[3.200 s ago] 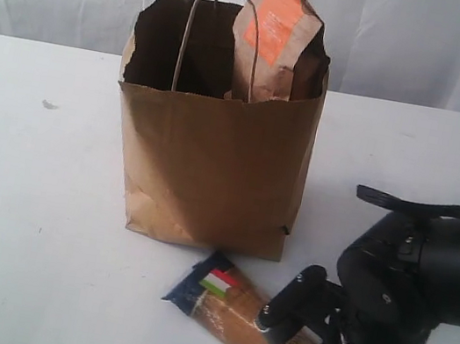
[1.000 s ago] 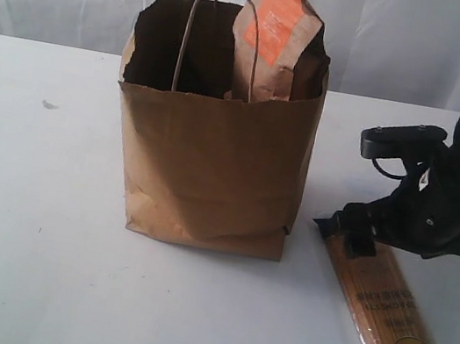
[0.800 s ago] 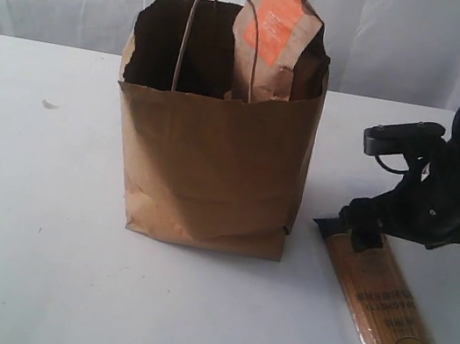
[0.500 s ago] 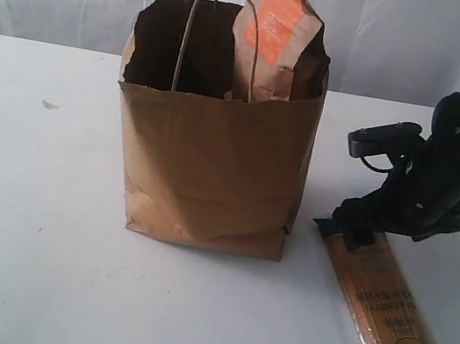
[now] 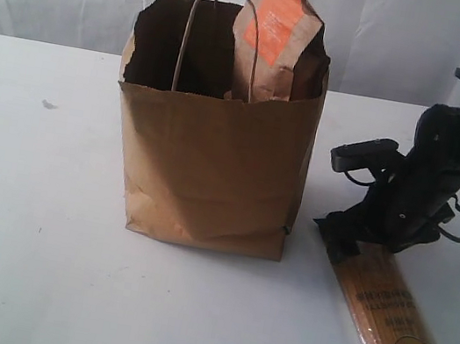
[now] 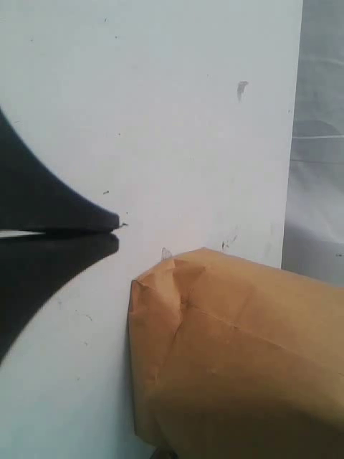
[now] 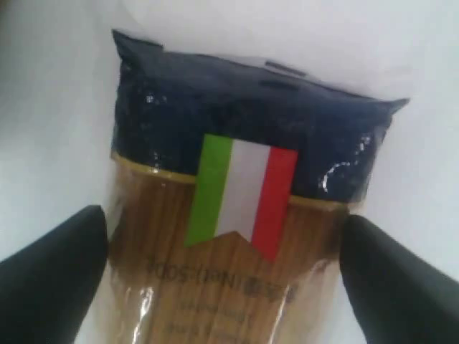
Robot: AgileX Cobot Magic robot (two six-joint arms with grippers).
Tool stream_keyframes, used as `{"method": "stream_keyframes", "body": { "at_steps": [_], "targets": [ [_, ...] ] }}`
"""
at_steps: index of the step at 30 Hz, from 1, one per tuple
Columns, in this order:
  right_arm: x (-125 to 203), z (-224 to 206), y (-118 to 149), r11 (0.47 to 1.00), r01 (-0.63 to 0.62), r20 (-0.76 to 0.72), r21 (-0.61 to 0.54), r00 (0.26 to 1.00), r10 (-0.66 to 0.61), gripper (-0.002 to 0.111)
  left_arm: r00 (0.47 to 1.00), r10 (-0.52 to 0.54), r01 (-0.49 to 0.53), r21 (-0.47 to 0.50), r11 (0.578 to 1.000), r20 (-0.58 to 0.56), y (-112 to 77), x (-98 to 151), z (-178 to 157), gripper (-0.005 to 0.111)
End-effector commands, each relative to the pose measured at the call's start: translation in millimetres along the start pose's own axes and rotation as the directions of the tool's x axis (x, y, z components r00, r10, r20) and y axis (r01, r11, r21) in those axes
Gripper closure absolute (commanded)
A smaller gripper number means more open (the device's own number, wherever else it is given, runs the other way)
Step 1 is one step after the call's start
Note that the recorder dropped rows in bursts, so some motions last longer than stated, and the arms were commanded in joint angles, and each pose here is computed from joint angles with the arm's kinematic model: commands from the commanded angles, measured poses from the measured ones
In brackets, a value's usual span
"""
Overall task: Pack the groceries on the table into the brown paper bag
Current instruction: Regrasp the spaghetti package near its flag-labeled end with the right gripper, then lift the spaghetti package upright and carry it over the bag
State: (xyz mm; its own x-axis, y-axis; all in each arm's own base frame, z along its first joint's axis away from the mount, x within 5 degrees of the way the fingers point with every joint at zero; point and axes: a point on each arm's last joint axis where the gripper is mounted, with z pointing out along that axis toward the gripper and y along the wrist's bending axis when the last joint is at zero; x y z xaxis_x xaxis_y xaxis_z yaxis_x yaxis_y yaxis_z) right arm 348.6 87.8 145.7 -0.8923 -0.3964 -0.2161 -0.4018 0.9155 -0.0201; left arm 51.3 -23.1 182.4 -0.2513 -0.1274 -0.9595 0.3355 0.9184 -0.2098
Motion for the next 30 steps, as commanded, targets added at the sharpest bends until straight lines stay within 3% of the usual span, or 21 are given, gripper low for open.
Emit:
{"method": "stream_keyframes", "body": {
  "at_steps": [1, 7, 9, 11, 15, 16, 21, 30],
  "targets": [
    [-2, 4, -2, 1.000, 0.003, 0.004, -0.002, 1.000, -0.003, 0.027, 1.000, -0.013, 0.013, 0.002, 1.000, 0.005, 0.0, 0, 0, 0.107],
    [-2, 5, -2, 1.000, 0.005, 0.009, 0.001, 1.000, -0.005, 0.028, 1.000, -0.013, 0.013, 0.002, 1.000, 0.005, 0.0, 0, 0, 0.107],
    [-2, 6, -2, 1.000, 0.005, 0.007, 0.001, 1.000, -0.005, 0.035, 1.000, -0.013, 0.013, 0.002, 1.000, 0.005, 0.0, 0, 0, 0.107],
    [-2, 6, -2, 1.000, -0.002, 0.007, 0.000, 1.000, 0.002, 0.052, 1.000, -0.013, 0.013, 0.002, 1.000, 0.005, 0.0, 0, 0, 0.107],
    [-2, 6, -2, 1.000, -0.004, 0.009, 0.001, 1.000, 0.004, 0.102, 1.000, -0.013, 0.013, 0.002, 1.000, 0.005, 0.0, 0, 0, 0.107],
    [-2, 6, -2, 1.000, -0.004, 0.009, 0.001, 1.000, 0.004, 0.108, 1.000, -0.013, 0.013, 0.002, 1.000, 0.005, 0.0, 0, 0, 0.107],
    [-7, -16, -3, 1.000, -0.003, 0.079, 0.013, 0.997, 0.002, 0.108, 1.000, -0.013, 0.013, 0.002, 1.000, 0.005, 0.0, 0, 0, 0.107],
    [-6, -112, -1, 0.998, -0.008, 0.341, 0.060, 0.940, -0.013, 0.108, 1.000, -0.013, 0.013, 0.002, 1.000, 0.005, 0.0, 0, 0, 0.107]
  ]
}}
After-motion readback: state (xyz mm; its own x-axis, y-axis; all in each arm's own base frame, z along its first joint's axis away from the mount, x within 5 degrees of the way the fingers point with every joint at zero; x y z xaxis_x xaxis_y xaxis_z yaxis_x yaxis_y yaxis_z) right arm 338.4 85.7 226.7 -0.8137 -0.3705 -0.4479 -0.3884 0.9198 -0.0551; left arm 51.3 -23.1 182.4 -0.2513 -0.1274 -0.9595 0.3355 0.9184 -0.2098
